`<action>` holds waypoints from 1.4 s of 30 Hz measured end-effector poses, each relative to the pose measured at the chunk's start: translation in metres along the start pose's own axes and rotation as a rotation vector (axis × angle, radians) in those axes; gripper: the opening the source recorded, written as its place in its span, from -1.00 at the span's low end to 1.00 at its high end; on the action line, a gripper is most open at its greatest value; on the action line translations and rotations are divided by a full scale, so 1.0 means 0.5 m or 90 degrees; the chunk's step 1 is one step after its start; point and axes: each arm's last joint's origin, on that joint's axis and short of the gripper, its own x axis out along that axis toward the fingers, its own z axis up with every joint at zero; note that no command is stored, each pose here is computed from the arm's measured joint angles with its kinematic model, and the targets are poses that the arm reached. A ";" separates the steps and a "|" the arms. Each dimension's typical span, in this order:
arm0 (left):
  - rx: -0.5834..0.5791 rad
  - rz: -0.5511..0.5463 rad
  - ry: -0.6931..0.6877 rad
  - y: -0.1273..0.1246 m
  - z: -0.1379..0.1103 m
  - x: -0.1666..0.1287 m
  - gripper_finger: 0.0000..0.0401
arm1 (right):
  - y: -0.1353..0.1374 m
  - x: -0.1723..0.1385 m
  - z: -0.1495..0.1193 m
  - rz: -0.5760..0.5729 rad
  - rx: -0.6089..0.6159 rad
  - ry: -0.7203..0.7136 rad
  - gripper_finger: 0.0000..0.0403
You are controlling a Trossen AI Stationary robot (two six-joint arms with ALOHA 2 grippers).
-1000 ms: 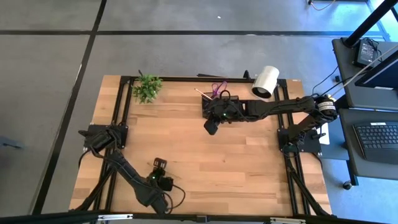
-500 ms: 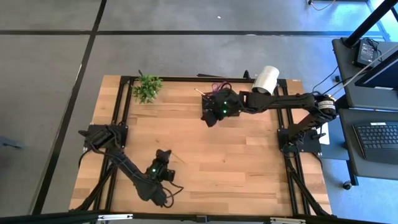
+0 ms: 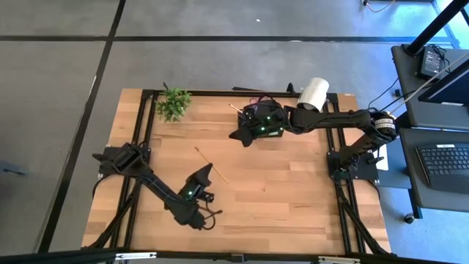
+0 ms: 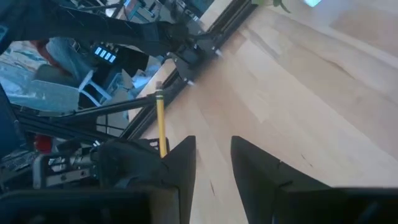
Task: Pick and place office supplies into organizer
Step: Put the yellow pencil into the black desk organizer
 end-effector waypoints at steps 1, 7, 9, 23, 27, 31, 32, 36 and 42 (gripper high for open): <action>0.014 0.011 0.001 0.002 0.000 0.006 -0.91 | 0.000 0.000 0.000 0.001 -0.001 0.000 -0.47; 0.091 0.057 0.017 0.011 0.000 0.040 -0.91 | 0.003 0.000 0.000 0.019 -0.023 0.008 -0.45; 0.101 0.062 0.023 0.012 -0.001 0.049 -0.91 | 0.005 0.000 0.003 0.027 -0.030 0.001 -0.40; 0.096 0.061 0.046 0.030 0.000 0.076 -0.91 | 0.026 -0.003 0.022 0.089 -0.080 -0.068 0.07; 0.096 0.061 0.046 0.030 0.000 0.076 -0.91 | 0.020 0.010 0.022 0.092 -0.081 -0.072 0.04; 0.096 0.061 0.046 0.030 0.000 0.076 -0.91 | 0.014 0.047 0.028 0.087 -0.083 -0.062 -0.01; 0.096 0.061 0.046 0.030 0.000 0.076 -0.91 | 0.017 0.058 0.032 0.093 -0.094 -0.058 -0.02; 0.096 0.061 0.046 0.030 0.000 0.075 -0.91 | 0.036 0.092 0.058 0.107 -0.132 -0.028 -0.04; 0.094 0.061 0.046 0.030 0.000 0.075 -0.91 | 0.059 0.119 0.084 0.057 -0.203 0.039 -0.04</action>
